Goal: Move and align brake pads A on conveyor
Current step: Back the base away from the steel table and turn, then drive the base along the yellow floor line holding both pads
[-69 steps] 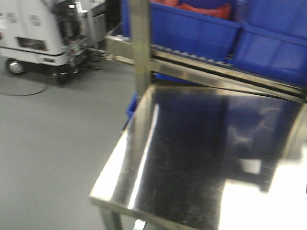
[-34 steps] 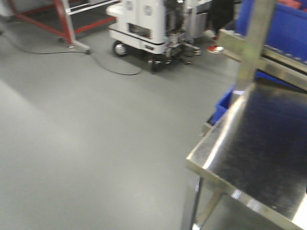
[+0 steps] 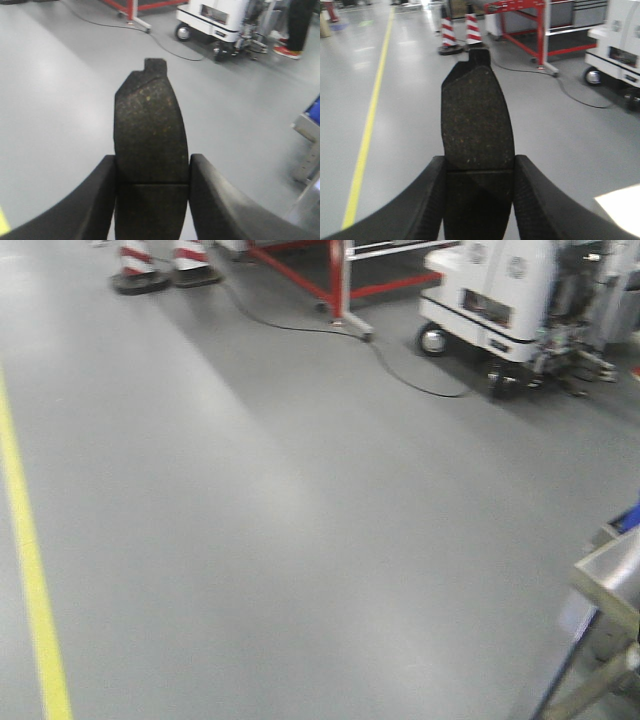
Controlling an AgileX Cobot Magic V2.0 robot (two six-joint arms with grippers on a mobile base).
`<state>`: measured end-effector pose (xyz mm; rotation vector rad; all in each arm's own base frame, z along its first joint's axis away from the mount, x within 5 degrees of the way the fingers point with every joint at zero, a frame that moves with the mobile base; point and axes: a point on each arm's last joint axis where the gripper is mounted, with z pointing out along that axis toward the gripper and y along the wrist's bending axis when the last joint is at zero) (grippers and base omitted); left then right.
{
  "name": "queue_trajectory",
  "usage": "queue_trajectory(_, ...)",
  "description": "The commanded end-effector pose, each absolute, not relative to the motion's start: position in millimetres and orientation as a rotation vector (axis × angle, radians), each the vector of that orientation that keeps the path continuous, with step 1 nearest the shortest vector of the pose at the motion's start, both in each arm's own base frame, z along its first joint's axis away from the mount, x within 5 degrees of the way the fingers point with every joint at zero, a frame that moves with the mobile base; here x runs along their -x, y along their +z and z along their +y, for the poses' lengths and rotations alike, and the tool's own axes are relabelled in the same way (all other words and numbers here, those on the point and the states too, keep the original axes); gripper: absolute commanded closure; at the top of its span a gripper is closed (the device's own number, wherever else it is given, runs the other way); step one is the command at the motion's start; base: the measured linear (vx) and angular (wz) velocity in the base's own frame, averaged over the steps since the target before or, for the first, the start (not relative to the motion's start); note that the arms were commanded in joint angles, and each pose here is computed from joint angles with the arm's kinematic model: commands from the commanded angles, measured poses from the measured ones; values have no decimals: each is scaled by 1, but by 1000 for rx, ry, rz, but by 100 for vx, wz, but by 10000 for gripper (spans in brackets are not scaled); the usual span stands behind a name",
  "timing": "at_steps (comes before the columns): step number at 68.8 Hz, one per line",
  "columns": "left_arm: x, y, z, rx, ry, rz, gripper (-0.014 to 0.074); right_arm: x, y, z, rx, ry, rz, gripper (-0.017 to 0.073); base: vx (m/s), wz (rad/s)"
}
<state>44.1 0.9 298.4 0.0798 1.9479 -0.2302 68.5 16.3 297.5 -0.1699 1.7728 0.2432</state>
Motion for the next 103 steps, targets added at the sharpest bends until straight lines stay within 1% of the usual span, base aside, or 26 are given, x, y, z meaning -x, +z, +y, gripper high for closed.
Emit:
queue_trajectory(1,-46,313,-1,-100,-254,1848,600,-68,317,18,187,250,1641,566,-19,72)
queue_trajectory(25,-46,313,-1,-100,-254,1848,600,-68,317,18,187,250,1641,566,-16,61)
queue_trajectory(51,-46,313,-1,-100,-254,1848,600,-68,317,18,187,250,1641,566,0,34)
queue_trajectory(83,-46,313,-1,-100,-254,1848,600,-68,317,17,187,250,1642,566,22,38)
queue_trajectory(103,-46,313,-1,-100,-254,1848,600,-68,317,17,187,250,1642,566,38,19)
